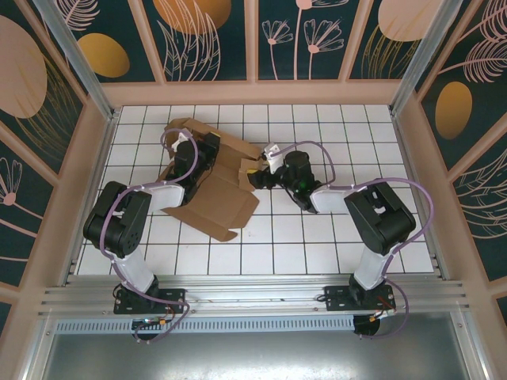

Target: Fold the paper box

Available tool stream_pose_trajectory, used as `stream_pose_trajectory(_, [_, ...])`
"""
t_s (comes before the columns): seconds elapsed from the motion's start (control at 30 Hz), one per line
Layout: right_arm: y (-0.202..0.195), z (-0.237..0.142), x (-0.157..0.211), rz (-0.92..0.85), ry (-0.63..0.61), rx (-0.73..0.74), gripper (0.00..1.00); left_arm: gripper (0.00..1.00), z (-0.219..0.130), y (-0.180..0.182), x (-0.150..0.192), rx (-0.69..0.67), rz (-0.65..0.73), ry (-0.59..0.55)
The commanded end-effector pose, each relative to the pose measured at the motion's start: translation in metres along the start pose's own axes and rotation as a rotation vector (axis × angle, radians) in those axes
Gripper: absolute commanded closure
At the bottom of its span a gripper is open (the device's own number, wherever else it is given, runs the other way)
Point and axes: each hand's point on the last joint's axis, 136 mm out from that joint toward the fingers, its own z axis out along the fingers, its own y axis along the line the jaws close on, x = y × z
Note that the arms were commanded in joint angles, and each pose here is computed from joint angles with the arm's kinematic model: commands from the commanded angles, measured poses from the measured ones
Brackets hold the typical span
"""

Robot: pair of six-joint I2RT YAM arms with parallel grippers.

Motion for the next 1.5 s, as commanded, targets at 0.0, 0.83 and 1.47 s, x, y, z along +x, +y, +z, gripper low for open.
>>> stream_pose_trajectory(0.0, [-0.012,0.0,-0.021,0.07,-0.108,0.086,0.28,1.0,-0.002,-0.004,0.003,0.03,-0.013,0.007])
stream_pose_trajectory(0.83, [-0.039,0.028,0.011,0.039,0.022,0.522,0.89,1.0,-0.008,0.007,-0.002,-0.008,-0.093,-0.028])
stream_pose_trajectory(1.47, [-0.087,0.009,-0.013,-0.112,-0.043,0.411,1.0,0.39,-0.028,-0.057,0.054,0.046,0.096,0.287])
